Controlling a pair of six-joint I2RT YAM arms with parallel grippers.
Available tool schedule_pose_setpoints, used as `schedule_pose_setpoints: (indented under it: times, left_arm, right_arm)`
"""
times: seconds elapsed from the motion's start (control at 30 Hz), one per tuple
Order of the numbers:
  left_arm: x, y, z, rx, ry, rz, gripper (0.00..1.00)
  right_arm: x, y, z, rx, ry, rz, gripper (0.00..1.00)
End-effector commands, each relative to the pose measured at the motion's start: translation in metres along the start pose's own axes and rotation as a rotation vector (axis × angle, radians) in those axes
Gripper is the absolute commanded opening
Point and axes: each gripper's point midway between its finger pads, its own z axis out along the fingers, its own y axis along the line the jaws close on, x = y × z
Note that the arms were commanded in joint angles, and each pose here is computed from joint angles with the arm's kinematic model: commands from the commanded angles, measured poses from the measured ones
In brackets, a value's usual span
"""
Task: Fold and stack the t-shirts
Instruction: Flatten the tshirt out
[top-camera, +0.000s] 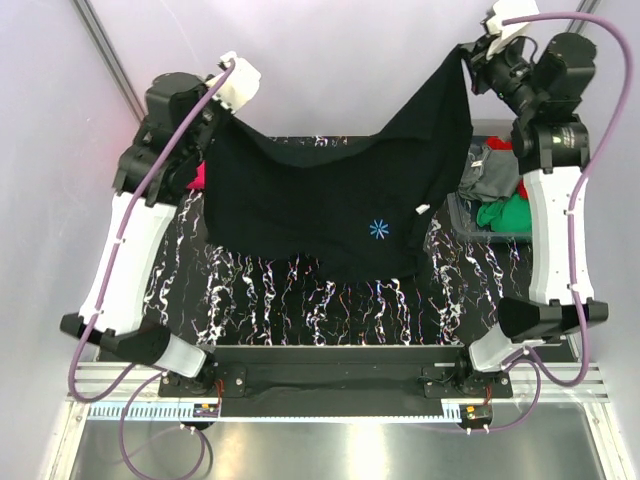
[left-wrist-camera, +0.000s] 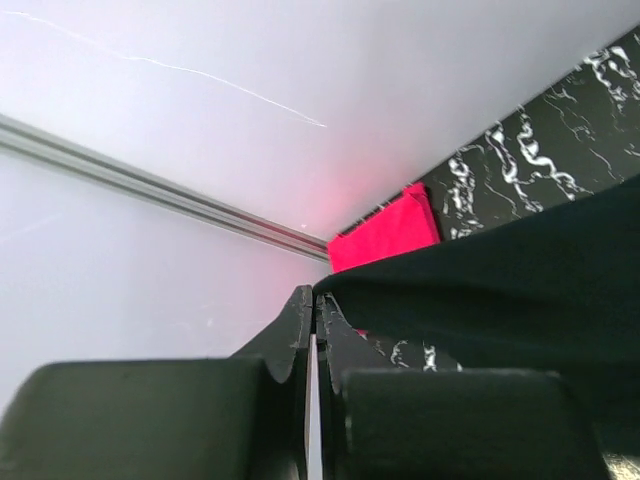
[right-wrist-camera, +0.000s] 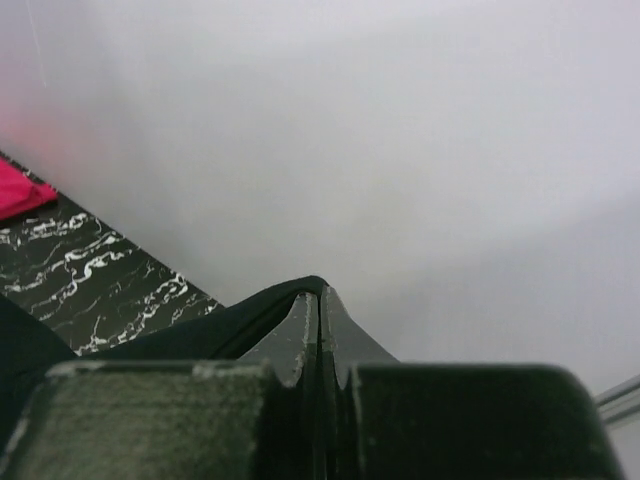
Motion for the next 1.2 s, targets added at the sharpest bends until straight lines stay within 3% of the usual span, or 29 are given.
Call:
schedule_pose_setpoints:
  times: [0.0,0.5,0.83,1.03,1.17]
  left_arm:
    - [-0.026,0.052,-0.049,-0.158,-0.116,-0.026,0.00]
    - [-0.041,0.098,-0.149,-0.261,-0.316,-0.069,0.00]
    - [-0.063,0.152,-0.246,-0.396,-0.524,-0.081,0.00]
    - [-0.064,0.167,-0.256,-0.463,-0.528,-0.076,0.00]
    - [-0.059,0.154,-0.217,-0.444,-0.444,-0.028,0.00]
  right_arm:
    - [-0.082,-0.016,-0.044,0.113,-0.166,-0.017,0.00]
    - [-0.203,0.005,-0.178,0.181,-0.386,-0.145,0.00]
    - [-0.278,0.014,-0.267,0.283,-0.564,-0.296,0.00]
    - [-0.288,0.003,-0.261,0.323,-0.582,-0.383,0.00]
    - [-0.271,-0.013,-0.224,0.329,-0.535,-0.383,0.00]
